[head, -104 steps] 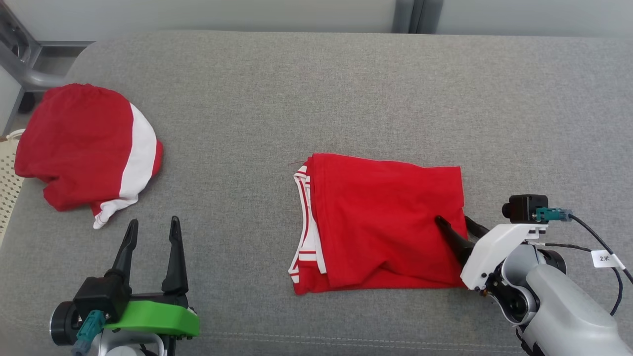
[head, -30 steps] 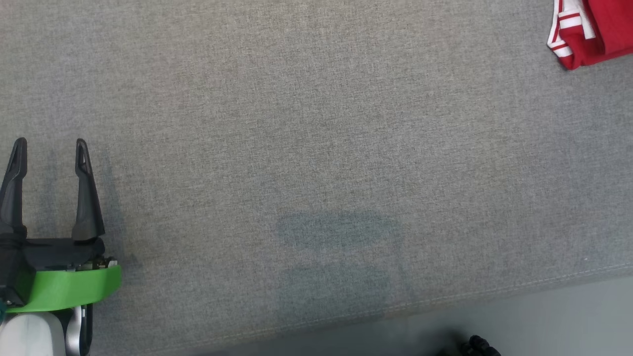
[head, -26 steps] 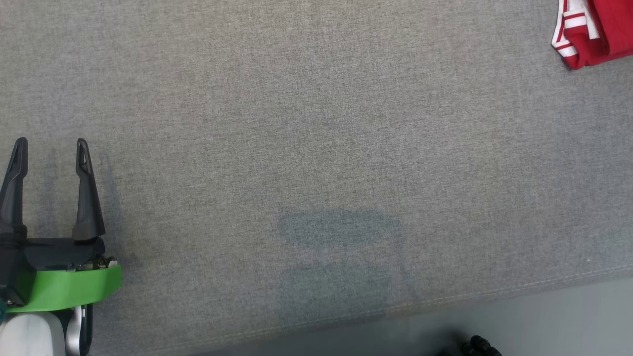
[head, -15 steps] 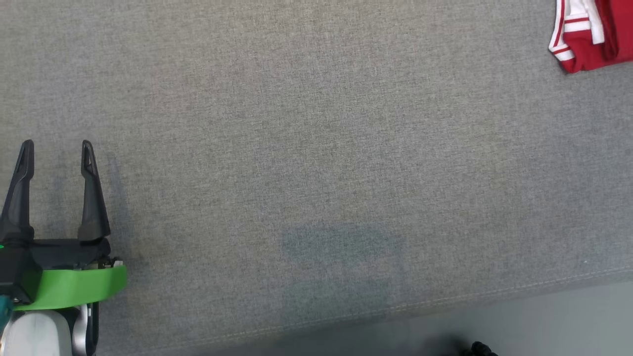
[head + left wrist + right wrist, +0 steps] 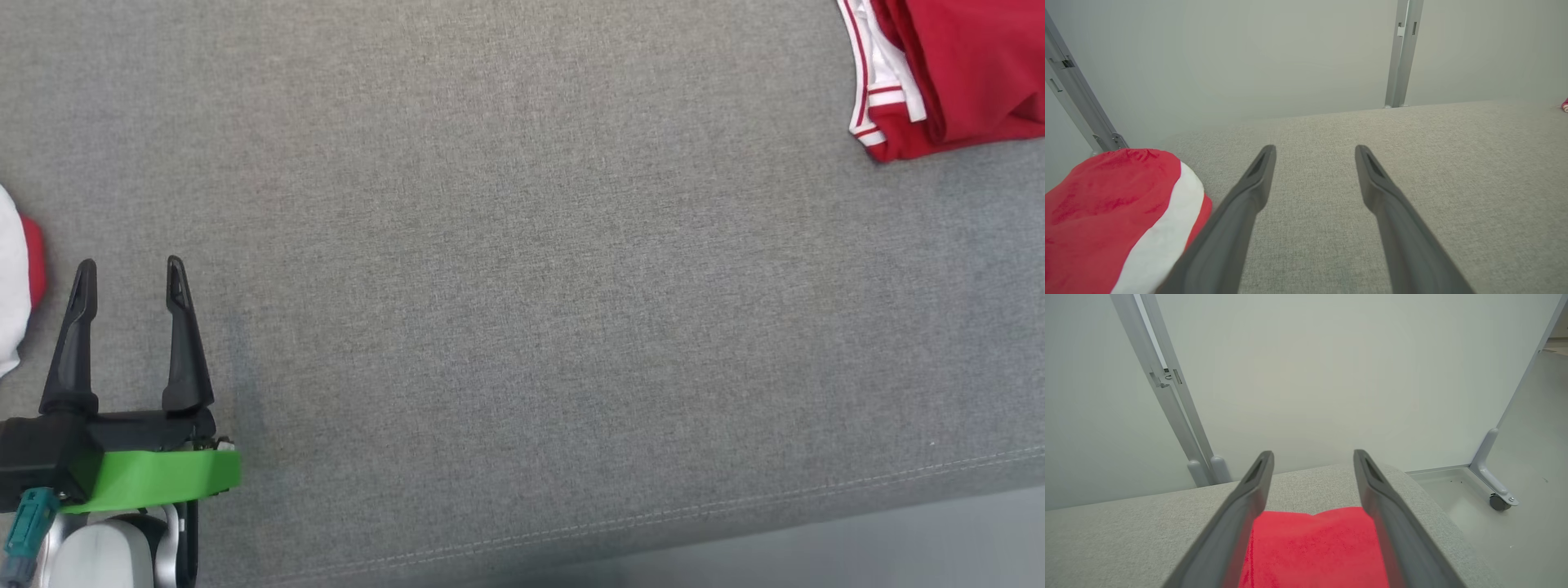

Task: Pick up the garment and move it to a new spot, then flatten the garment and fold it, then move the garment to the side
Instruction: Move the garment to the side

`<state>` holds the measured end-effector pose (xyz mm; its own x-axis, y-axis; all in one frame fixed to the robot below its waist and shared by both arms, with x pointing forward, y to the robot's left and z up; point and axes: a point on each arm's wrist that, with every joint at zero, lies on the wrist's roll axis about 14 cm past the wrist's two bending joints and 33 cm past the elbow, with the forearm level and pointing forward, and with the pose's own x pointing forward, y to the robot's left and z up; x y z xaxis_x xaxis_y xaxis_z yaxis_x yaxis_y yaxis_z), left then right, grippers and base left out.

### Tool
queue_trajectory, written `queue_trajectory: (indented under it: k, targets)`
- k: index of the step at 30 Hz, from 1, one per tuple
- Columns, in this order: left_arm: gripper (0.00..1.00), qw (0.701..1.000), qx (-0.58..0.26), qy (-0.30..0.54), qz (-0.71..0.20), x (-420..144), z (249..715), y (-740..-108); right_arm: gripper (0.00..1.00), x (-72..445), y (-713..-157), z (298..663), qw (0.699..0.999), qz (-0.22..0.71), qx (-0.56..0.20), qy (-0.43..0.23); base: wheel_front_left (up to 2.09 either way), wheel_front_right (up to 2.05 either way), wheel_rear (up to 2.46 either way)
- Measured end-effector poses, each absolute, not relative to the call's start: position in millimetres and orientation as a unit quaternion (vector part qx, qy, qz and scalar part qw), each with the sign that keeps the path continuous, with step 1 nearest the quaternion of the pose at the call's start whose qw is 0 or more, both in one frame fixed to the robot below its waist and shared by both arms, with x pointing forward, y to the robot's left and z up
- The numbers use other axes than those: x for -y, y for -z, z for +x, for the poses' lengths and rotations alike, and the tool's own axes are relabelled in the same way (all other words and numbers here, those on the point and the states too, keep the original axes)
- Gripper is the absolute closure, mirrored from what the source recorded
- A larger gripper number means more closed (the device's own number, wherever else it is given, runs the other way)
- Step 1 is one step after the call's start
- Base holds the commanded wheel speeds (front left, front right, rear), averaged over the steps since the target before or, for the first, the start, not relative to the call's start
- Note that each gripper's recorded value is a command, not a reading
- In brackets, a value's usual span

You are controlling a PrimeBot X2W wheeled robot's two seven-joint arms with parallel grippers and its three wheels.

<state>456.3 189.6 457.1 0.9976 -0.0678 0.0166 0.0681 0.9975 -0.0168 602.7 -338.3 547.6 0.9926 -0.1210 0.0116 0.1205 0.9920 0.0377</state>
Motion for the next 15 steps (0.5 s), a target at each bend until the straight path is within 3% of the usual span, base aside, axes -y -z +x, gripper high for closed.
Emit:
queue_trajectory:
  k: [15]
  targets:
    - [0.00,0.998,0.044,0.020,-0.029,-192,425,-497,0.00,253,-554,540,0.996,0.070,0.054,-0.016,0.00,0.00,0.00]
